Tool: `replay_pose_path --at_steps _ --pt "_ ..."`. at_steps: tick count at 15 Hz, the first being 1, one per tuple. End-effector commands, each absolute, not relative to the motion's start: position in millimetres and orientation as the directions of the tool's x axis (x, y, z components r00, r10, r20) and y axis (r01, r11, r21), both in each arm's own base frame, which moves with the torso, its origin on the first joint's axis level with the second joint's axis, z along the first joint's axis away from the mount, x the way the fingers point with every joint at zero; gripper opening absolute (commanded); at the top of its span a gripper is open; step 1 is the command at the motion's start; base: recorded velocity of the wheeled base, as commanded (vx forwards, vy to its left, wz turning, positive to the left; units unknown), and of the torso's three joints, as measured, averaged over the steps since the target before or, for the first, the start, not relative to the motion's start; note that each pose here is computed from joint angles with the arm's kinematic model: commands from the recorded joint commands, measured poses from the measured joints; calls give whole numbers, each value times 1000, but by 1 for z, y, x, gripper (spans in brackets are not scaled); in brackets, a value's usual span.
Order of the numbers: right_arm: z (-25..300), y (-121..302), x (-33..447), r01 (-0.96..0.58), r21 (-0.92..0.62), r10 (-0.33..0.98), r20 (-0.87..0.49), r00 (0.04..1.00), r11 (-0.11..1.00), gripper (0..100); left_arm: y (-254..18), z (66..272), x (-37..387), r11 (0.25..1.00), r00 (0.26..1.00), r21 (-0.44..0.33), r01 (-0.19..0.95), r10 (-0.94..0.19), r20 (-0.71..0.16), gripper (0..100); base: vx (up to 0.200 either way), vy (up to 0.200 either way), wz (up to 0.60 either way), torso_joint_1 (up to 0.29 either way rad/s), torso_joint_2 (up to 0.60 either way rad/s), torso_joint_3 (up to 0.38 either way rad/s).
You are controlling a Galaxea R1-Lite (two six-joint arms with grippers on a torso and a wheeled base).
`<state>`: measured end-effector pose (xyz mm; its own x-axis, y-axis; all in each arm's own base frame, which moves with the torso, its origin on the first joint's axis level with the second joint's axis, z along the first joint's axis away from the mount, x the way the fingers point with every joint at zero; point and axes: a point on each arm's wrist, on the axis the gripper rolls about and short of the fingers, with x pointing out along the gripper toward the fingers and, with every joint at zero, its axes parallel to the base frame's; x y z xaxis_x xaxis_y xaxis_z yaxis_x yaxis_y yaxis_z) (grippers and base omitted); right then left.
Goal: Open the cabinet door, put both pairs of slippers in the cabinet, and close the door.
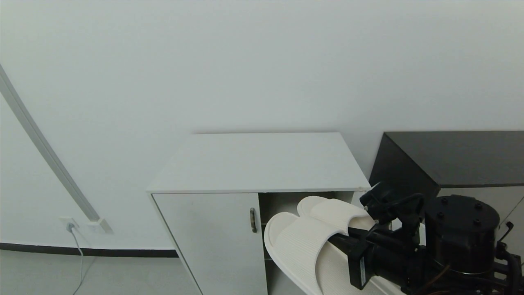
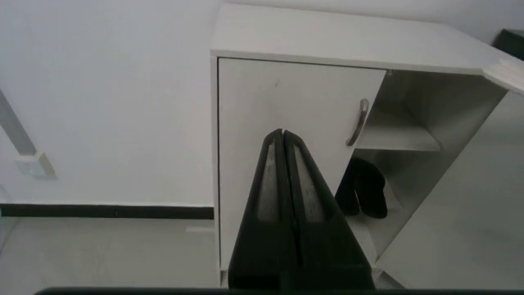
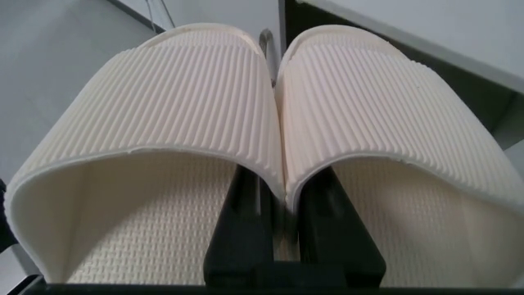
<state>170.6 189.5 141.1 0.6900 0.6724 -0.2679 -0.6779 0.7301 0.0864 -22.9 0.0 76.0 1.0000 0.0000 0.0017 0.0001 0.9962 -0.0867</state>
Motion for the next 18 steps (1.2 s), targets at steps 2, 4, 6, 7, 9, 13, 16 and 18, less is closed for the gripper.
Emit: replay_pose_path --at_steps 2,4,6,7,9,13,16,18 --pt "140 191 171 -680 86 673 -273 687 729 0 0 76 -23 996 1000 -87 0 0 0 0 0 0 0 -212 483 276" --pt "139 191 171 -679 86 673 -275 687 729 0 0 76 -23 996 1000 -87 0 0 0 0 0 0 0 -239 544 310" --pt "138 191 171 -679 85 671 -281 686 729 0 0 76 -23 996 1000 -87 0 0 2 0 0 0 0 -232 554 317" --pt "136 192 172 -679 84 670 -287 685 730 0 0 76 -23 996 1000 -87 -2 2 0 0 0 0 0 -232 544 320" --pt "135 192 172 -678 84 669 -291 684 730 0 0 76 -23 996 1000 -89 0 0 0 0 0 0 0 -210 539 317" --pt "134 191 171 -678 84 668 -295 683 730 0 0 76 -23 996 1000 -89 0 0 2 0 0 0 0 -200 516 319" --pt "134 192 172 -679 85 670 -285 685 729 0 0 76 -23 996 1000 -89 -2 2 0 0 0 0 0 -175 501 323" --pt "134 191 171 -681 78 671 -281 686 728 0 0 76 -23 996 1000 -89 -1 2 2 0 0 0 0 -154 483 325"
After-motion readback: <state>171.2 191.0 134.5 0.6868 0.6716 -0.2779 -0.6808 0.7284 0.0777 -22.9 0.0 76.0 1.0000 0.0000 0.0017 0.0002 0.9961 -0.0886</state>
